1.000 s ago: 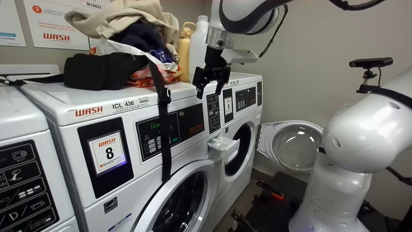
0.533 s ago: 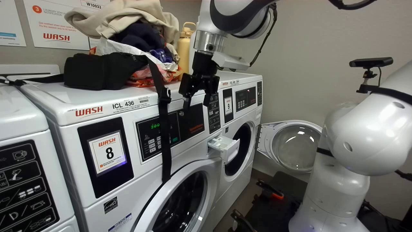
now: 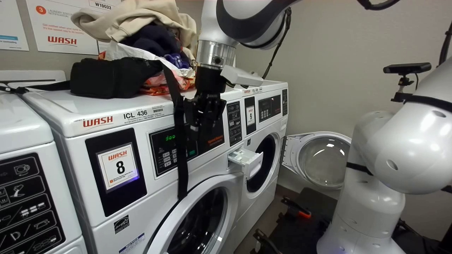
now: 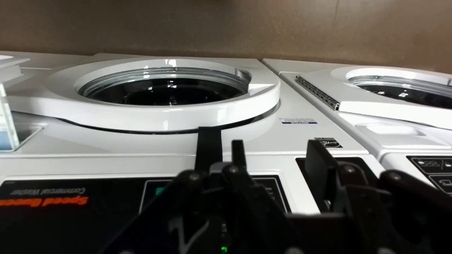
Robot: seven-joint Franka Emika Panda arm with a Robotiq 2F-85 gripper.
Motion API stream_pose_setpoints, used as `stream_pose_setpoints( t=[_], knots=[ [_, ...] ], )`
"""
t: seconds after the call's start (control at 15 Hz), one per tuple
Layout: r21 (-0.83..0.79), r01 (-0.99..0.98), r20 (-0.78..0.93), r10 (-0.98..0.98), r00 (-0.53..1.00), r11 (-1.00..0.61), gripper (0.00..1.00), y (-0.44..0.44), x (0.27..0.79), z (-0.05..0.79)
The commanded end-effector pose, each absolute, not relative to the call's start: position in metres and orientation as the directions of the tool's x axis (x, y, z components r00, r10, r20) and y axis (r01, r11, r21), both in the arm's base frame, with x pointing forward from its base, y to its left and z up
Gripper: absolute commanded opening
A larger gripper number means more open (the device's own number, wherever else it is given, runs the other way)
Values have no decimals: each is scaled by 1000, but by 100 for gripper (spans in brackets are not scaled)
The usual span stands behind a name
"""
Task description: Push on one of the buttons of the middle washing machine.
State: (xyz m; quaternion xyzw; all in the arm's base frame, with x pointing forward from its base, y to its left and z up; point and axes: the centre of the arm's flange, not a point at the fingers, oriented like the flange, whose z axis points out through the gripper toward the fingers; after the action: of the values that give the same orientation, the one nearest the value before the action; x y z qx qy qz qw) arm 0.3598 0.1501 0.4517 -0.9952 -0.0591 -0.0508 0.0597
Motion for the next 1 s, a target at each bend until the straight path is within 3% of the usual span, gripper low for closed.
stream_pose_setpoints(
  t=[0.0, 0.13, 0.2, 0.93],
  knots=[
    [-128, 156, 103, 143, 984, -980, 18, 162, 366, 422],
    [-125, 153, 120, 138, 983, -980, 3, 165, 372, 406],
    [-125, 152, 137, 135, 981, -980, 0, 166, 375, 399],
    [-137, 155, 280, 112, 953, -978, 0, 180, 403, 362]
  ],
)
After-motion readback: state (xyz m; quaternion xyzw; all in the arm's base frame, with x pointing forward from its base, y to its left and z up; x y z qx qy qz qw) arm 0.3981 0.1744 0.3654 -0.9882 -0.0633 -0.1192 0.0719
